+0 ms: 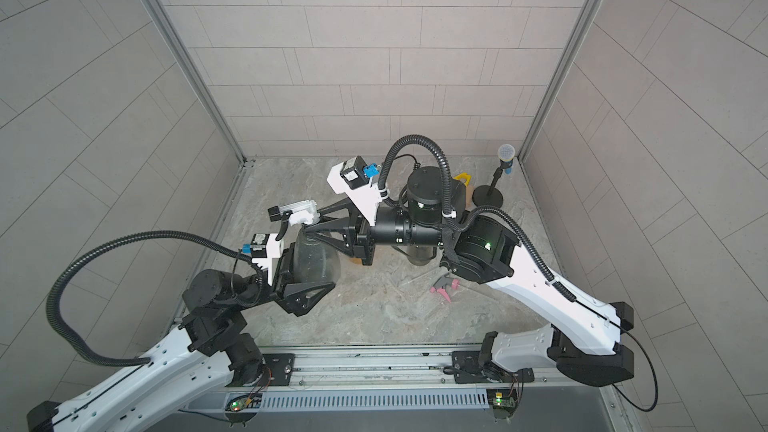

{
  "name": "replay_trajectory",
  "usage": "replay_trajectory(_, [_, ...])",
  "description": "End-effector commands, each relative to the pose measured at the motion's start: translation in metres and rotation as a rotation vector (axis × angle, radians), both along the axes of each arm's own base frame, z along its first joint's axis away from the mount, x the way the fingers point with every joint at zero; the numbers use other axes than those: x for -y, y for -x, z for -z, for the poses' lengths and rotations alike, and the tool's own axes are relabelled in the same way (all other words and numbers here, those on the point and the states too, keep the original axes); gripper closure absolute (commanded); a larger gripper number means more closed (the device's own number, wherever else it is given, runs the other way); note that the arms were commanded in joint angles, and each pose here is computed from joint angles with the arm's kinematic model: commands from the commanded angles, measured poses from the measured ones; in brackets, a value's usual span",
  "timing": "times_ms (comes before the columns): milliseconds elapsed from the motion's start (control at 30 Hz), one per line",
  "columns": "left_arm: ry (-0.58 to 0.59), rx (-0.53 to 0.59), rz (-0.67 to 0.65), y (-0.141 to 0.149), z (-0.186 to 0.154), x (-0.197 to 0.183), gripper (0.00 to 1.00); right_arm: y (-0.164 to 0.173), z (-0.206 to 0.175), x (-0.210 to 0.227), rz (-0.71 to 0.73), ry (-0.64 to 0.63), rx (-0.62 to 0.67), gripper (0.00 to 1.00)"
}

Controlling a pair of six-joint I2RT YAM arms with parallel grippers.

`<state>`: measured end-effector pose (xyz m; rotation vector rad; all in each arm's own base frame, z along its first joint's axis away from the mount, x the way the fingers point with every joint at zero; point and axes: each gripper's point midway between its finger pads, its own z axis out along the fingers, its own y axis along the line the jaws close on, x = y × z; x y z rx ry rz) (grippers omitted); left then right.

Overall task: Attach spray nozzles to spray bottles
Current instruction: Screw the spray nozzle on the spray bottle.

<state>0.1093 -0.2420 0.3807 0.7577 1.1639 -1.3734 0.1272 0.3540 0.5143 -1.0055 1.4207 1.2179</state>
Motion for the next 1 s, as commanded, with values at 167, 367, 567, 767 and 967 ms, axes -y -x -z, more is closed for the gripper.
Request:
replay_trajectory(167, [0.091,0.019,-0.129,-0.011,-0.042,-0.019,1.0,0.009,0.039,-0.004,0.158,0.107,0.054,0.74])
replay_trajectory(367, [0.096,0.021,-0.169,-0.016,-0.045,-0.023,1.0,0.01,0.055,-0.017,0.286,0.104,0.006,0.74])
replay_trajectory(567, [0.058,0.029,-0.216,-0.023,-0.04,-0.023,1.0,0.007,0.068,-0.03,0.457,0.087,-0.052,0.74])
replay_trajectory(767, [0.028,0.029,-0.251,-0.028,-0.032,-0.023,1.0,0.004,0.06,-0.038,0.572,0.028,-0.073,0.73])
replay_trajectory(967, [0.025,0.032,-0.261,-0.029,-0.031,-0.024,1.0,0.002,0.053,-0.034,0.584,0.015,-0.057,0.65])
